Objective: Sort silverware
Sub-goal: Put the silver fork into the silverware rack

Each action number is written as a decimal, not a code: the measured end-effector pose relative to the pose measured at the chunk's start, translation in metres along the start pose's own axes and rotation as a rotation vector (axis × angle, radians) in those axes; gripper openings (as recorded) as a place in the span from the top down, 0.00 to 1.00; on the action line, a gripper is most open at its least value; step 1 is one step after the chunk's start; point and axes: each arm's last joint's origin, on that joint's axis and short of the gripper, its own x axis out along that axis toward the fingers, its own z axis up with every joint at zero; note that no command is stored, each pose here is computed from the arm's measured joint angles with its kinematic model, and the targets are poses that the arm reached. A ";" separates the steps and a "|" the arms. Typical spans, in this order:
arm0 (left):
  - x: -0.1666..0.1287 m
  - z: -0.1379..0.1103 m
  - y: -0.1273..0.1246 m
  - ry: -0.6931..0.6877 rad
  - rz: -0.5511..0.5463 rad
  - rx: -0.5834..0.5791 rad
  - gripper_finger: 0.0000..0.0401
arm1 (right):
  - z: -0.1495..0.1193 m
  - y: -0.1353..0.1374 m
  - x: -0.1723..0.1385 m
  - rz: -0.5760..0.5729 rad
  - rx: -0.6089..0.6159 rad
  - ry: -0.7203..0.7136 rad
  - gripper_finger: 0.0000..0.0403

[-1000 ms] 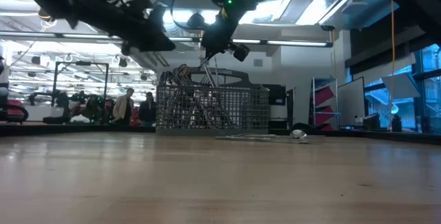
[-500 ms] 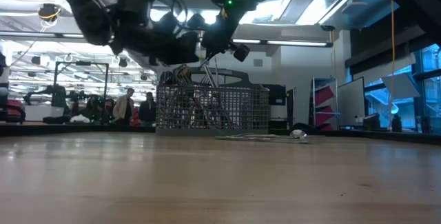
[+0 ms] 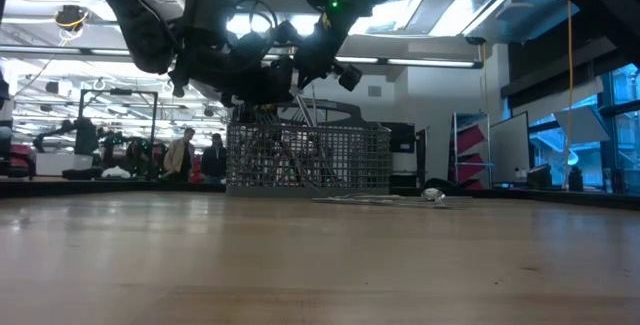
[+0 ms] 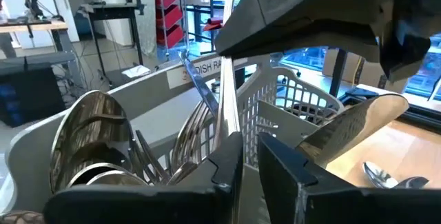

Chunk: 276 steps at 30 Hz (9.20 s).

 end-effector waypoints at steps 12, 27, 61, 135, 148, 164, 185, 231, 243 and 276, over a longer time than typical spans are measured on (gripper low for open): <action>0.001 -0.001 0.002 0.014 0.009 0.002 0.90 | 0.002 0.000 0.000 -0.027 0.050 -0.074 0.95; 0.001 -0.002 0.002 0.019 0.011 0.004 0.90 | 0.004 -0.002 -0.001 -0.040 0.168 -0.105 0.75; 0.001 0.001 0.002 -0.022 0.007 -0.061 0.90 | -0.052 -0.014 -0.061 -0.117 0.832 0.090 0.77; -0.016 -0.009 -0.036 0.105 -0.283 -0.124 0.90 | -0.057 0.086 0.026 0.559 0.857 -0.299 0.77; -0.016 -0.009 -0.036 0.105 -0.283 -0.127 0.90 | -0.055 0.087 0.028 0.576 0.891 -0.249 0.98; -0.027 0.008 -0.044 0.027 -0.334 -0.150 0.90 | -0.057 0.084 0.004 0.617 0.779 -0.134 0.99; -0.094 0.056 -0.011 0.228 -0.312 -0.022 0.99 | -0.034 0.052 -0.035 0.491 0.156 0.184 0.99; -0.132 0.072 0.016 0.268 -0.266 0.047 0.99 | -0.032 0.015 -0.026 0.178 -0.461 0.034 0.99; -0.132 0.072 0.016 0.273 -0.261 0.003 0.99 | -0.030 0.013 -0.025 0.104 -0.442 -0.050 0.99; -0.199 -0.024 0.046 -0.158 -0.606 -0.087 0.99 | -0.031 0.008 -0.024 0.054 -0.410 -0.038 0.99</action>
